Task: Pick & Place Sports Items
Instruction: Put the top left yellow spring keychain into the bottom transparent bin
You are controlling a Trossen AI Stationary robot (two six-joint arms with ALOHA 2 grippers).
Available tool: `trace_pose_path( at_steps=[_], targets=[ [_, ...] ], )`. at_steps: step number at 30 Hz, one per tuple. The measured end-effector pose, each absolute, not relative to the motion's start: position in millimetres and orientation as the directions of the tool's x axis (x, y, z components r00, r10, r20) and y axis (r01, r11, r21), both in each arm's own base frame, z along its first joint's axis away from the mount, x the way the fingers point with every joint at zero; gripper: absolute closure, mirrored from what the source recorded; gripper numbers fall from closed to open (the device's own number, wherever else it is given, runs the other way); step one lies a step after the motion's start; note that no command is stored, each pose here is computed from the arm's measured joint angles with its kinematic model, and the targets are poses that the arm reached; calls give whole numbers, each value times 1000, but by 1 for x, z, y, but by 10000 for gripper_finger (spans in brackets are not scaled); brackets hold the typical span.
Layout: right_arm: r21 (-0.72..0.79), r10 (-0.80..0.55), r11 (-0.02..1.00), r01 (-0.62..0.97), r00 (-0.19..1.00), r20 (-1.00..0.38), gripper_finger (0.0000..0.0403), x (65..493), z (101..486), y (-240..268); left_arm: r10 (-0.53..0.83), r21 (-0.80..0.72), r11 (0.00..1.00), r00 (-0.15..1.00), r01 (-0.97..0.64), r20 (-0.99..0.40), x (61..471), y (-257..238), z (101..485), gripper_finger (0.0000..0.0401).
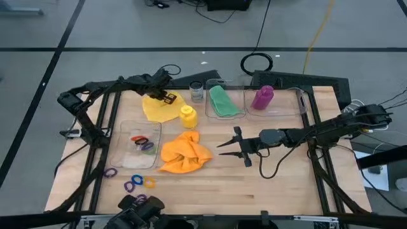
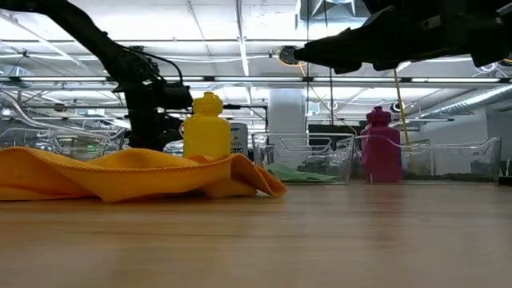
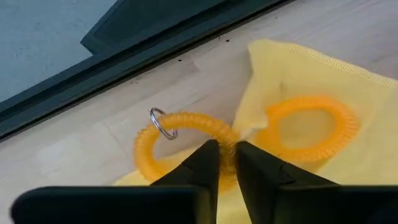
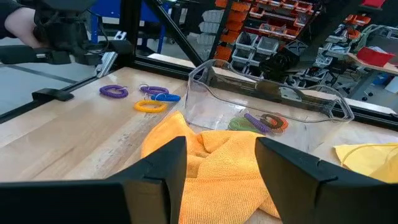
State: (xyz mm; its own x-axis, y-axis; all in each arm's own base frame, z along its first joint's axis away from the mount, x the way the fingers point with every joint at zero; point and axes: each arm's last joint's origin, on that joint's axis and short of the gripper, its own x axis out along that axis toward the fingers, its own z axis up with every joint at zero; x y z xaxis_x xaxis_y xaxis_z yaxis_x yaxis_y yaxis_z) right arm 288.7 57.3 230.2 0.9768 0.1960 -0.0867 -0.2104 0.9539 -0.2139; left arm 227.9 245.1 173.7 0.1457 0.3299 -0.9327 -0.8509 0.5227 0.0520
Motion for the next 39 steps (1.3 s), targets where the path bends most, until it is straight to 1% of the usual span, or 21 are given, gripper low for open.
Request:
trace_pose_path(
  at_steps=[8, 15, 23, 31, 39],
  targets=[
    [-214, 196, 954, -211, 977, -87, 268, 289, 230, 57, 330, 52, 523, 146, -851, -933, 228, 245, 174, 340],
    [-214, 196, 954, -211, 977, -87, 268, 289, 230, 57, 328, 49, 522, 147, -852, -933, 227, 246, 174, 339],
    [-214, 196, 954, -211, 977, -87, 268, 289, 230, 57, 279, -29, 522, 204, -852, -938, 221, 251, 174, 339],
    [-214, 196, 954, -211, 977, -87, 268, 289, 230, 57, 279, -35, 509, 203, -860, -939, 220, 253, 174, 338],
    [-214, 196, 954, -211, 977, -87, 268, 289, 230, 57, 278, -26, 529, 202, -848, -939, 220, 253, 174, 338]
  ],
)
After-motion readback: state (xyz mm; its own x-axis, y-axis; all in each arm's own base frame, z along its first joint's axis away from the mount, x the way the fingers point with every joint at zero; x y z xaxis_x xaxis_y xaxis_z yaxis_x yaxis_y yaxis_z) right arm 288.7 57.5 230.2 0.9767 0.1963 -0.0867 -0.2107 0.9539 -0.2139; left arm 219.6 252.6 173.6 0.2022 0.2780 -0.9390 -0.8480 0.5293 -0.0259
